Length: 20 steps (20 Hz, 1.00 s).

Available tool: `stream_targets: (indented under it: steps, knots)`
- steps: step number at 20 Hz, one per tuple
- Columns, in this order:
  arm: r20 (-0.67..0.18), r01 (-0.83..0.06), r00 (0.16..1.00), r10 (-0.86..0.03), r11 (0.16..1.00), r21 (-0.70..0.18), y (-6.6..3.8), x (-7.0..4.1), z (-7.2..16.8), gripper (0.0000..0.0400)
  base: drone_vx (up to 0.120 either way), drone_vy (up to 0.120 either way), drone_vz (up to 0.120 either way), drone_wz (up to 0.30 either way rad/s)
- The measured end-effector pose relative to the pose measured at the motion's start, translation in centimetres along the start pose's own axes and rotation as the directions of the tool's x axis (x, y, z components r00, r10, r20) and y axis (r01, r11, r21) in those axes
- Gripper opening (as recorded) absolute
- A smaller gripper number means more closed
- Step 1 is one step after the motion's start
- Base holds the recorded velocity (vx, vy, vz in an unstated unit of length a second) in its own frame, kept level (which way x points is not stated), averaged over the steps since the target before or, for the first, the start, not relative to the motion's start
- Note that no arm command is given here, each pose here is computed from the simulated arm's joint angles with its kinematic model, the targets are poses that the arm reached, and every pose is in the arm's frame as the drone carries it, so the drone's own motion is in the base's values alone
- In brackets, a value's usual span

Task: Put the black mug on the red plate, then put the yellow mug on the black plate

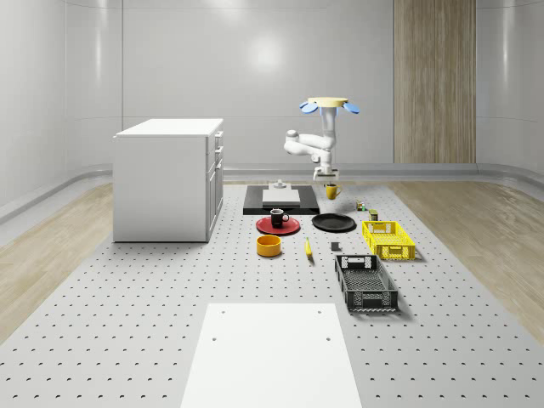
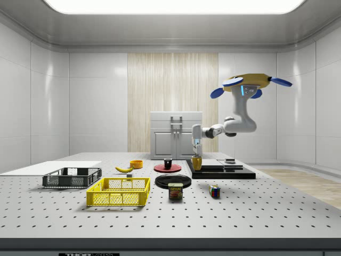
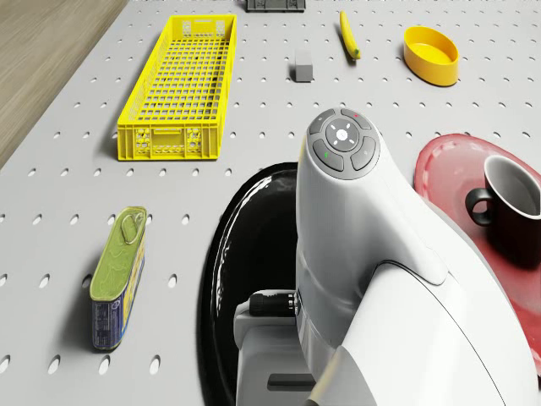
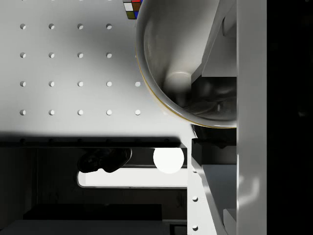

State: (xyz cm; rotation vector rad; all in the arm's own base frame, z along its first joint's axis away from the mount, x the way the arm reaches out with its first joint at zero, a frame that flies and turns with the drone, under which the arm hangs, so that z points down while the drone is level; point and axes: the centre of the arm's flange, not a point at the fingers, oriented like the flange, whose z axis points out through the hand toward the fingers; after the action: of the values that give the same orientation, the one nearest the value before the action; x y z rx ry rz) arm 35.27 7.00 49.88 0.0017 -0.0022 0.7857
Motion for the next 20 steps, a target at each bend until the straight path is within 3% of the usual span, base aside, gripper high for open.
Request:
stream_targets:
  steps: [4, 10, 20]
  knots:
    - [0.0, 0.0, 1.0, 0.0, 1.0, 0.0, 0.0, 0.0, 0.0, 0.011, 0.12, 0.0, 0.0, 0.0]
    - [0.0, 0.0, 1.0, 0.0, 1.0, 0.0, 0.0, 0.0, 0.0, 0.011, 0.12, 0.0, -0.107, 0.0]
    - [0.0, 0.0, 1.0, 0.0, 1.0, 0.0, 0.0, 0.0, 0.0, 0.011, 0.12, 0.0, 0.0, 0.0]
